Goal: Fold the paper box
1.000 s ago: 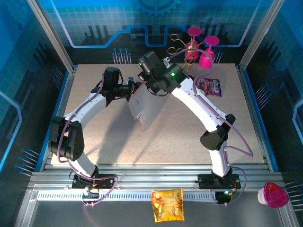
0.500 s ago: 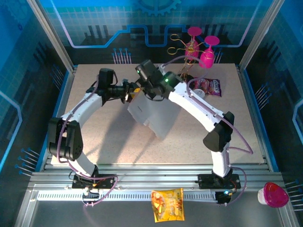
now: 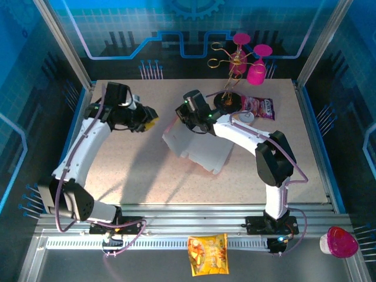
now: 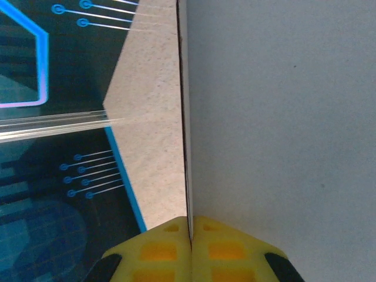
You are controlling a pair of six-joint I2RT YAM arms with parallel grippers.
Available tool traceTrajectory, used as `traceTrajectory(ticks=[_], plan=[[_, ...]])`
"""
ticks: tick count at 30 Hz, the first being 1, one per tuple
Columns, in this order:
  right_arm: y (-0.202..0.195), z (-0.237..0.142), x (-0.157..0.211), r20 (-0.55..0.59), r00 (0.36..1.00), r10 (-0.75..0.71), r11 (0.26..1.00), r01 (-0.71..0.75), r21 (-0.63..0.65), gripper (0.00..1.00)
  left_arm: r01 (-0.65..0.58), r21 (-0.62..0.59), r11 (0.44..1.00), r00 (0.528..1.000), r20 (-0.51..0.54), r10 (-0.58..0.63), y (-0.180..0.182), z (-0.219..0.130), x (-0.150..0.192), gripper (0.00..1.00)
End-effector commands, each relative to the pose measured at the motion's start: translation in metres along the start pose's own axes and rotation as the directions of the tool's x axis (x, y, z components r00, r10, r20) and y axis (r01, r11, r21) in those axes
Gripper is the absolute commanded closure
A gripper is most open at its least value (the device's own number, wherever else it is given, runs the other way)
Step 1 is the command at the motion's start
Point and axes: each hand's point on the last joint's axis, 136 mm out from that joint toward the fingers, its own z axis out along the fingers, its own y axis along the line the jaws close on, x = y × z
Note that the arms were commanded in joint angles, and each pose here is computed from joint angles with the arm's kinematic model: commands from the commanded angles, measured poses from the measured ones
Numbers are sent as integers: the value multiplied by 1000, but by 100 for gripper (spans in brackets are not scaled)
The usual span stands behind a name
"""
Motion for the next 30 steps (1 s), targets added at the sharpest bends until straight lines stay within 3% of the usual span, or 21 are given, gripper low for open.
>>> traceTrajectory(ticks=[1, 5, 9, 13, 19, 24, 30], plan=[[26, -4, 1, -27, 999, 43, 995, -45, -85, 100, -74, -22, 997, 995, -74, 72, -2, 8, 60, 70], [26, -2, 1, -38, 997, 70, 992, -74, -106, 100, 13, 13, 1000, 999, -47, -12, 15, 34, 86, 79], [24, -2, 3, -73, 996, 53, 985, -64, -157, 100, 57, 49, 997, 997, 56, -60, 17, 29, 67, 76], [16, -4, 4, -112, 993, 24, 974, -49, -223, 100, 35, 35, 999, 997, 72, -37, 12, 25, 53, 74], [5, -4, 4, -148, 989, -9, 924, -49, -379, 100, 83, 3, 997, 989, 126, -82, 32, 15, 36, 73], [-2, -8, 1, -154, 988, -28, 914, -37, -405, 100, 106, -45, 993, 992, 72, -103, 53, 28, 39, 71], [-2, -9, -1, -149, 989, -12, 913, -50, -404, 100, 171, 31, 985, 984, 51, -172, 62, 49, 46, 69]])
